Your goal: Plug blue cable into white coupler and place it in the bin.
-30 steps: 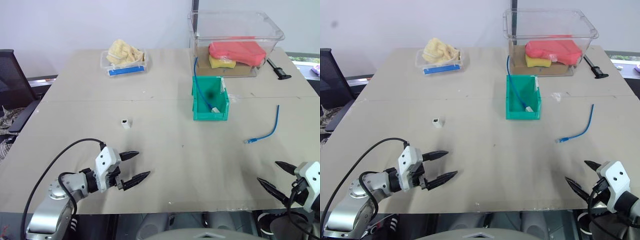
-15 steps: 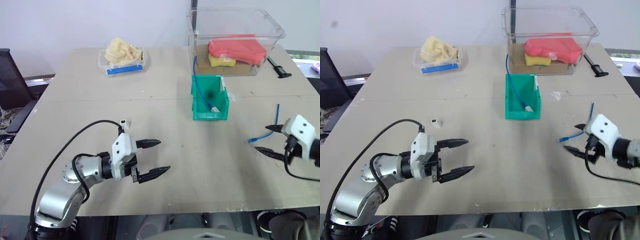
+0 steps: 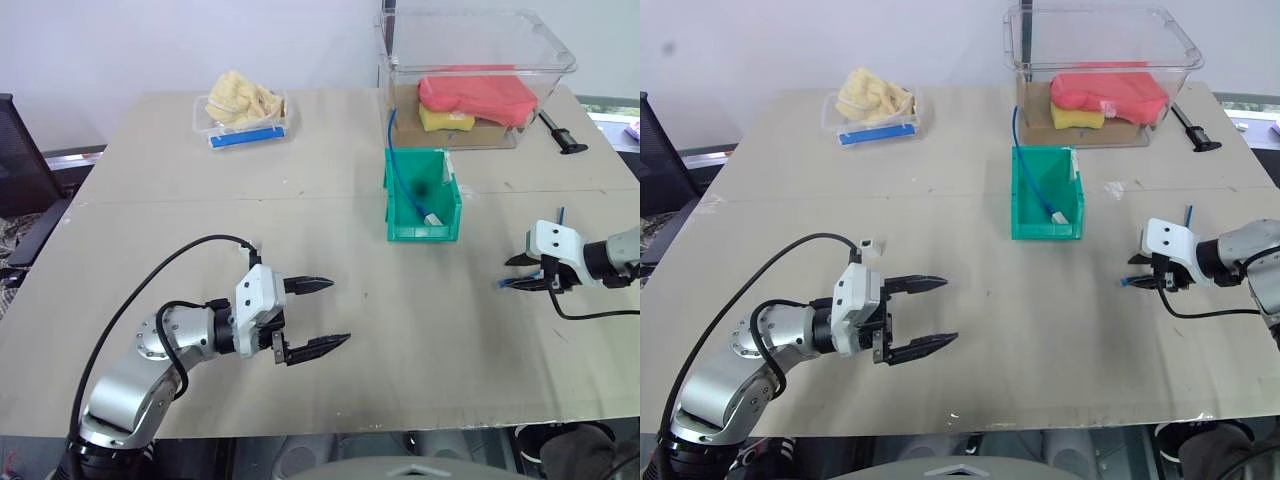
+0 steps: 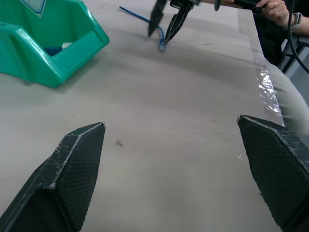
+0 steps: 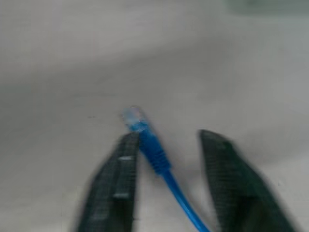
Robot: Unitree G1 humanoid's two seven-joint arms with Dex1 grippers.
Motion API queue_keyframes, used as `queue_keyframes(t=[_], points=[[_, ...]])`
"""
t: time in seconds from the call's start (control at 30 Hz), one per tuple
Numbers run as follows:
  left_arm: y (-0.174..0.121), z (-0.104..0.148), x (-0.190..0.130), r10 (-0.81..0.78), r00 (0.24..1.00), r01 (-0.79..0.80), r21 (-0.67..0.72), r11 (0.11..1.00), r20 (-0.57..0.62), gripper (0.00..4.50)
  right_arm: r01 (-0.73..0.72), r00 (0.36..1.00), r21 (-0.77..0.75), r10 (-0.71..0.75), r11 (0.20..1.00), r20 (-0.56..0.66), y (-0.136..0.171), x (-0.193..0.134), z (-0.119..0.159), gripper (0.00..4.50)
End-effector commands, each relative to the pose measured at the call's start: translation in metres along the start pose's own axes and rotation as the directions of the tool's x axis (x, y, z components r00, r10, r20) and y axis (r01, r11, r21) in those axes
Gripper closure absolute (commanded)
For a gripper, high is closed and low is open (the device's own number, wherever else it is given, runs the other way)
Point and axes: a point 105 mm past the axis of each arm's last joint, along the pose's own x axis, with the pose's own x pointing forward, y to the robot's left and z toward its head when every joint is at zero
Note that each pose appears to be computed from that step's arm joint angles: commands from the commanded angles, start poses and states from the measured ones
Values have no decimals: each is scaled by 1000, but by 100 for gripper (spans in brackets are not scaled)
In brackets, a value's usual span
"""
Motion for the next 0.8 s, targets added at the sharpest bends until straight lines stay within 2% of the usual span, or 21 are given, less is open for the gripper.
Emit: queue_keyframes(t=[0.03,0.13,0.3,0.43,0.57,0.73,0.8], points=[[-2,9,1,-7,1000,6,43,999,23,0,-12,1000,9,12,1000,-10,0,1,-1,436],[-2,8,1,-4,1000,3,43,999,23,0,-12,1000,8,12,1000,7,1,2,3,436],[1,4,-1,4,1000,-5,48,999,19,0,-17,995,6,16,1000,98,6,6,30,436],[0,1,-2,4,1000,-4,49,999,17,0,-19,994,-14,21,1000,104,7,1,37,436],[-2,-2,-3,0,1000,-1,46,999,12,0,-30,994,13,28,999,105,11,-6,37,264],[-2,-3,-2,-5,1000,4,50,999,9,0,-92,994,32,90,995,61,25,-1,27,264],[-2,-3,-2,-6,1000,6,55,998,8,0,-66,998,28,66,997,12,21,5,16,319]])
